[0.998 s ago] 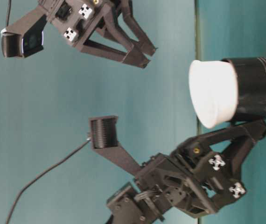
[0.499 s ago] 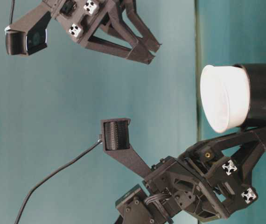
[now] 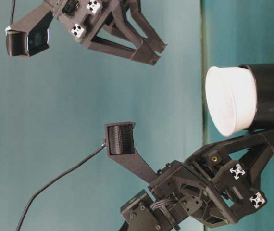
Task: Holding the cup holder with the left arm, the right arm places the cup into the cup holder.
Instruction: 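Lower holder with cup to the table and open left gripper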
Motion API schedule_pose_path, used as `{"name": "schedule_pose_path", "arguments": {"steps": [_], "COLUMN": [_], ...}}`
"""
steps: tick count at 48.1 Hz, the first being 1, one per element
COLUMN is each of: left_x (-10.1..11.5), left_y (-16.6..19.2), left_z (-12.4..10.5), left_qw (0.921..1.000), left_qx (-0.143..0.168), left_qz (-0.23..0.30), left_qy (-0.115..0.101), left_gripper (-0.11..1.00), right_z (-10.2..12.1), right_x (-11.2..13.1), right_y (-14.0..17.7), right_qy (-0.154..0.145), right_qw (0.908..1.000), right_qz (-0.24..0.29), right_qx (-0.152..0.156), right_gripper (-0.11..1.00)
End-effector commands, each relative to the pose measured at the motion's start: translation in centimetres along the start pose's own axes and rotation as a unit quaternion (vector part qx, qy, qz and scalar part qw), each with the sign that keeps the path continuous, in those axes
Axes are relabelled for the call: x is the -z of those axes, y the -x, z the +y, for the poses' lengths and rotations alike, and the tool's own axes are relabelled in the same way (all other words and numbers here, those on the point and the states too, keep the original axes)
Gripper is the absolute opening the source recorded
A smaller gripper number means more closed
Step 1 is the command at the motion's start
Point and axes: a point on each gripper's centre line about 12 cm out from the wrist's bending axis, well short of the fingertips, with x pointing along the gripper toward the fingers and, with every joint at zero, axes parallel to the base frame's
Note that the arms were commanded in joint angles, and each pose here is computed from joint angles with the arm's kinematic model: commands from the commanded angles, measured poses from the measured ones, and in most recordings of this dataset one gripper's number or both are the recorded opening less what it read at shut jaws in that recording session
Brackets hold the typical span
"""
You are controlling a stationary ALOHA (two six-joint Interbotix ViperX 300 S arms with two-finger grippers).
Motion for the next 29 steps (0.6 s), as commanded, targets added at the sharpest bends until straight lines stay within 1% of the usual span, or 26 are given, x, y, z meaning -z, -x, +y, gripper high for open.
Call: {"name": "schedule_pose_path", "arguments": {"steps": [1,4,13,16,18,21,29], "left_x": [-0.57,-0.55,-0.61,-0.59,-0.74,-0.8,-0.93], "left_y": [0.33,0.33,0.47,0.51,0.61,0.61,0.62], "left_z": [0.08,0.01,0.08,0.02,0.02,0.08,0.03], "left_qw": [1.0,1.0,1.0,1.0,1.0,1.0,0.9999], "left_qx": [-0.001,0.0,-0.001,0.0,0.0,-0.001,0.0], "left_qz": [-0.009,-0.008,-0.006,-0.006,-0.008,-0.009,-0.011], "left_qy": [0.001,0.0,0.001,0.0,0.0,0.001,0.0], "left_gripper": [0.23,0.32,0.74,0.85,0.9,0.93,0.92], "right_z": [0.62,0.64,0.75,0.78,0.77,0.77,0.82], "right_x": [-0.98,-0.91,-0.62,-0.46,-0.41,-0.37,-0.26], "right_y": [1.83,1.8,1.65,1.6,1.58,1.56,1.51], "right_qy": [-0.002,-0.001,-0.001,-0.003,-0.005,-0.006,-0.005], "right_qw": [0.9994,0.9995,0.9996,0.9996,0.9996,0.9996,0.9996], "right_qz": [-0.031,-0.03,-0.026,-0.024,-0.023,-0.023,-0.022], "right_qx": [-0.013,-0.013,-0.014,-0.015,-0.016,-0.016,-0.017], "right_gripper": [0.89,0.89,0.89,0.89,0.89,0.89,0.89]}}
